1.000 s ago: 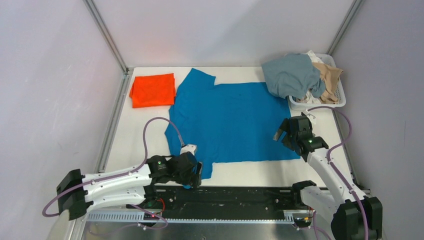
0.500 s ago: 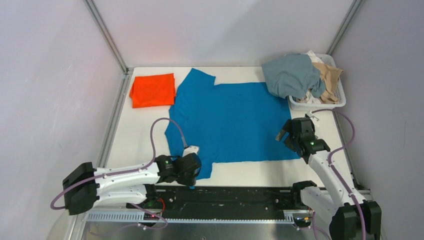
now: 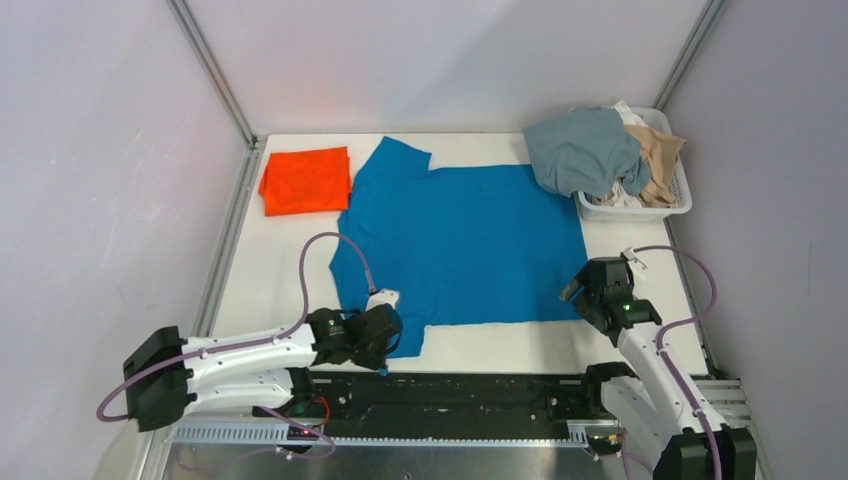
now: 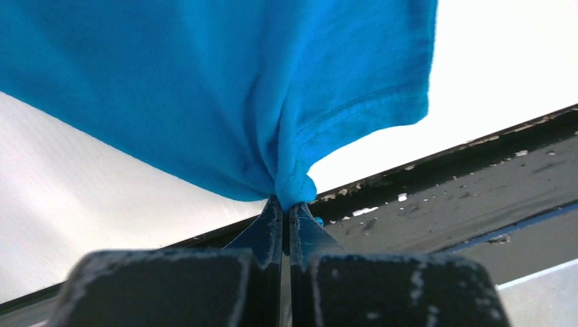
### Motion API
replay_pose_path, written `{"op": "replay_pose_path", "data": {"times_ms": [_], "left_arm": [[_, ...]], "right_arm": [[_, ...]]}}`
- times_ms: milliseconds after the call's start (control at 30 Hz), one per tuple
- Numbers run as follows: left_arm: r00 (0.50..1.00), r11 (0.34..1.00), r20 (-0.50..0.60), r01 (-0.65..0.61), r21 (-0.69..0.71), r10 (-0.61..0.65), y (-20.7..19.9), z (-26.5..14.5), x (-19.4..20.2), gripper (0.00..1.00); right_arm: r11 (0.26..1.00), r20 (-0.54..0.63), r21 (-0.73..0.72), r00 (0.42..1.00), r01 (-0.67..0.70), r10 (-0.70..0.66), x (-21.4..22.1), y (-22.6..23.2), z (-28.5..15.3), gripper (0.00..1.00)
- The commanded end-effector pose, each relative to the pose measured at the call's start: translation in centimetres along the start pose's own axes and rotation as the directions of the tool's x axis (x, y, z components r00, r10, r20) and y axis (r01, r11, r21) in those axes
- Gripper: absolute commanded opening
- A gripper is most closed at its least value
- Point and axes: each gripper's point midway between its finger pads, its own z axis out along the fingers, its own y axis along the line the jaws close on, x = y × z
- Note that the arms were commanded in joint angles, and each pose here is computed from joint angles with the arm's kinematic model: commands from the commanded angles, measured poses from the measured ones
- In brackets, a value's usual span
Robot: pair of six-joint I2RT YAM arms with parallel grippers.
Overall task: Fold and stack the t-shirts
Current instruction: Grab the side of the flattened tshirt closest away from the robot with both arms
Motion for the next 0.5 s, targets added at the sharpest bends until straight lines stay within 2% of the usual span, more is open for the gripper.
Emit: {"op": "replay_pose_path", "data": {"times_ms": [0, 233, 467], "left_arm": [[0.998, 0.998, 0.057, -0.042, 0.045, 0.039, -1.3, -1.6, -1.9, 0.00], [0.992, 0.996, 0.115, -0.065, 0.055, 0.058, -2.3, -2.6, -4.1, 0.00], [0.982, 0.998, 0.187, -0.036, 0.057, 0.024, -2.4, -3.8, -7.0, 0.00]], "right_arm": [[0.999, -0.015, 0.026, 0.999, -0.036, 0.036, 1.1, -1.0, 0.9, 0.81], [0.996, -0.021, 0.012, 0.996, -0.091, 0.091, 2.2, -1.2, 2.7, 0.62], [0.994, -0.033, 0.020, 0.994, -0.106, 0.107, 2.2, -1.1, 3.5, 0.31]]}}
